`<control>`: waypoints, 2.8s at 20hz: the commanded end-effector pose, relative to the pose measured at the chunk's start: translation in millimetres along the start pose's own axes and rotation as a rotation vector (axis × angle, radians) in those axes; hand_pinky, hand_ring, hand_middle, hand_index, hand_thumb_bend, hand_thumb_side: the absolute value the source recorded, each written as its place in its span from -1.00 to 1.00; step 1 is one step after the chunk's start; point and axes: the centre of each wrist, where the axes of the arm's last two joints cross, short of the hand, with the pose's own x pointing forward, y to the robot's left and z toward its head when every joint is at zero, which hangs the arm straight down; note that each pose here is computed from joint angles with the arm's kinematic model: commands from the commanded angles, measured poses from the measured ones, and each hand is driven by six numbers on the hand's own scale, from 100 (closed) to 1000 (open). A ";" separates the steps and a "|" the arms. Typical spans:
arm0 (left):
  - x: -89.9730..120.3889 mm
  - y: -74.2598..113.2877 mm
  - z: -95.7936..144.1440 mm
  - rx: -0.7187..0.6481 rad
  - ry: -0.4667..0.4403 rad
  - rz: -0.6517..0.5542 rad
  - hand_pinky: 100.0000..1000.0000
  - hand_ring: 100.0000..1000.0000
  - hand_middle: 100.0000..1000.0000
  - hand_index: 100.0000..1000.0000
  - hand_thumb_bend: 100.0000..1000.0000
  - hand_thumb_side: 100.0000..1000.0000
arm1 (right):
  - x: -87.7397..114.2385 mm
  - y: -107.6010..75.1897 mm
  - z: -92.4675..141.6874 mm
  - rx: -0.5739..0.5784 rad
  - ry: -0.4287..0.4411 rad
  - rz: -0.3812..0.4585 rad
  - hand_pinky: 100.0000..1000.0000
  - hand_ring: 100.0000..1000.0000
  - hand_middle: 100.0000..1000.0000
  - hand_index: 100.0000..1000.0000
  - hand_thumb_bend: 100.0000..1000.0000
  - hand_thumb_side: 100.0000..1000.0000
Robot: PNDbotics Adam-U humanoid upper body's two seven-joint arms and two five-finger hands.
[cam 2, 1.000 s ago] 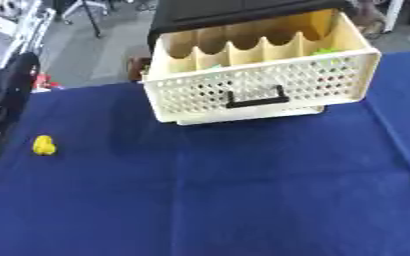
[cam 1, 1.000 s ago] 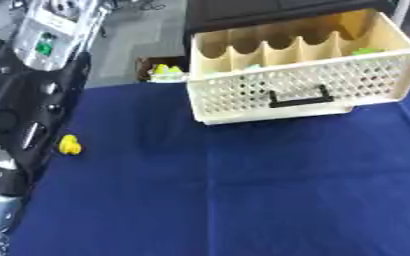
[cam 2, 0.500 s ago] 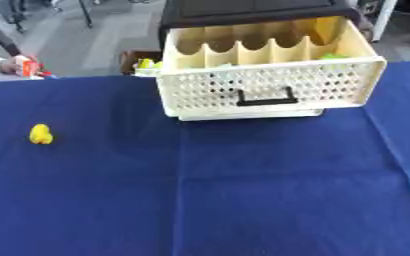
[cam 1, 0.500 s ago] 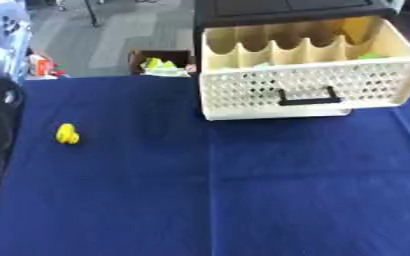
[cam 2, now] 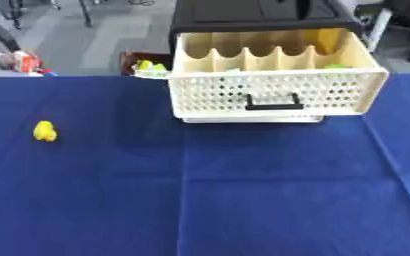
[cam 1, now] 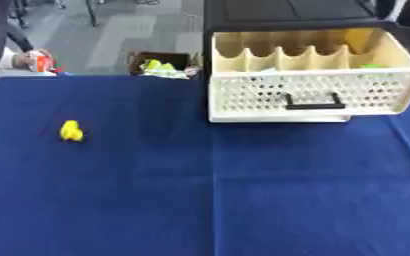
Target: Pick up objects from table and place into drawer.
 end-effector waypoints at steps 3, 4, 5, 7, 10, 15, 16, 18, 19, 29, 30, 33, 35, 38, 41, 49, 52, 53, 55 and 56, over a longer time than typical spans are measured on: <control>-2.7 2.2 22.3 -0.011 0.043 -0.051 -0.37 -0.17 -0.02 0.48 -1.00 0.29 | 4.4 -3.5 -4.5 0.285 0.023 -0.048 0.52 -0.09 -0.02 0.60 -1.00 1.00; -5.3 1.9 28.7 -0.011 0.069 -0.055 -0.36 -0.17 -0.02 0.48 -1.00 0.30 | 4.0 -2.4 -5.8 0.318 0.026 -0.062 0.53 -0.08 -0.02 0.60 -1.00 1.00; -7.2 1.7 33.8 -0.012 0.091 -0.059 -0.36 -0.16 -0.02 0.48 -1.00 0.32 | 3.8 -1.2 -6.8 0.344 0.027 -0.075 0.53 -0.08 -0.02 0.61 -1.00 1.00; -10.2 1.3 42.1 -0.012 0.128 -0.064 -0.36 -0.16 -0.02 0.49 -1.00 0.33 | 4.2 1.0 -8.4 0.381 0.020 -0.100 0.54 -0.07 -0.02 0.63 -1.00 1.00; -12.8 0.8 49.7 -0.014 0.151 -0.069 -0.35 -0.15 -0.01 0.50 -1.00 0.35 | 4.5 4.4 -8.7 0.414 0.019 -0.138 0.55 -0.07 -0.02 0.65 -1.00 1.00; -15.2 0.3 57.8 -0.013 0.176 -0.070 -0.35 -0.16 -0.02 0.49 -1.00 0.35 | -0.6 13.3 -7.8 0.462 0.050 -0.209 0.55 -0.07 -0.03 0.66 -1.00 1.00; -15.4 0.5 59.3 -0.012 0.180 -0.071 -0.35 -0.16 -0.02 0.48 -1.00 0.36 | -2.0 15.8 -7.2 0.471 0.056 -0.224 0.56 -0.07 -0.03 0.67 -1.00 1.00; -16.0 0.5 61.4 -0.009 0.190 -0.072 -0.36 -0.16 -0.02 0.48 -1.00 0.37 | -5.7 22.3 -6.7 0.492 0.072 -0.261 0.56 -0.04 0.01 0.72 -1.00 1.00; -16.5 0.2 62.6 -0.009 0.197 -0.072 -0.36 -0.16 -0.02 0.47 -1.00 0.38 | -8.9 27.5 -7.7 0.508 0.085 -0.286 0.56 -0.03 0.02 0.76 -1.00 1.00; -19.6 -2.4 68.6 -0.009 0.228 -0.071 -0.36 -0.16 -0.03 0.46 -1.00 0.41 | -36.4 68.2 -40.2 0.623 0.197 -0.464 0.66 0.11 0.21 0.87 -1.00 1.00; -19.8 -2.5 68.8 -0.008 0.229 -0.071 -0.36 -0.16 -0.03 0.46 -1.00 0.41 | -39.0 72.1 -43.0 0.632 0.206 -0.477 0.67 0.12 0.26 0.92 -1.00 1.00; -20.1 -2.6 69.4 -0.005 0.230 -0.074 -0.36 -0.16 -0.03 0.45 -1.00 0.41 | -48.4 85.6 -49.8 0.661 0.244 -0.521 0.66 0.12 0.28 0.94 -1.00 1.00; -20.1 -2.5 69.9 -0.003 0.231 -0.078 -0.36 -0.16 -0.03 0.45 -1.00 0.42 | -55.3 92.0 -50.5 0.668 0.270 -0.540 0.65 0.12 0.28 0.94 -1.00 1.00; -20.0 -2.0 70.6 0.000 0.235 -0.086 -0.36 -0.16 -0.03 0.45 -1.00 0.43 | -63.5 97.8 -48.8 0.670 0.296 -0.556 0.62 0.10 0.27 0.94 -1.00 1.00; -20.0 -1.9 70.9 0.002 0.240 -0.089 -0.36 -0.16 -0.03 0.45 -1.00 0.44 | -68.8 100.5 -46.0 0.670 0.318 -0.557 0.57 0.09 0.26 0.92 -1.00 1.00; -20.3 -1.9 72.1 0.000 0.252 -0.100 -0.37 -0.16 -0.03 0.44 -1.00 0.45 | -87.6 98.4 -29.9 0.629 0.401 -0.527 0.51 0.09 0.27 0.88 -1.00 1.00; -20.4 -2.0 72.2 0.002 0.251 -0.101 -0.37 -0.16 -0.03 0.44 -1.00 0.45 | -94.1 99.0 -28.3 0.619 0.418 -0.522 0.52 0.08 0.25 0.87 -1.00 1.00; -20.5 -2.1 72.3 0.002 0.251 -0.102 -0.37 -0.16 -0.03 0.44 -1.00 0.45 | -96.1 98.9 -28.4 0.614 0.422 -0.522 0.51 0.08 0.25 0.87 -1.00 1.00; -20.8 -2.4 72.5 0.001 0.251 -0.103 -0.37 -0.16 -0.03 0.44 -1.00 0.44 | -100.0 98.6 -28.5 0.606 0.433 -0.519 0.51 0.08 0.24 0.86 -1.00 1.00; -20.8 -2.4 72.5 0.001 0.250 -0.104 -0.37 -0.16 -0.03 0.44 -1.00 0.44 | -102.0 98.2 -28.7 0.602 0.438 -0.517 0.51 0.07 0.23 0.85 -1.00 1.00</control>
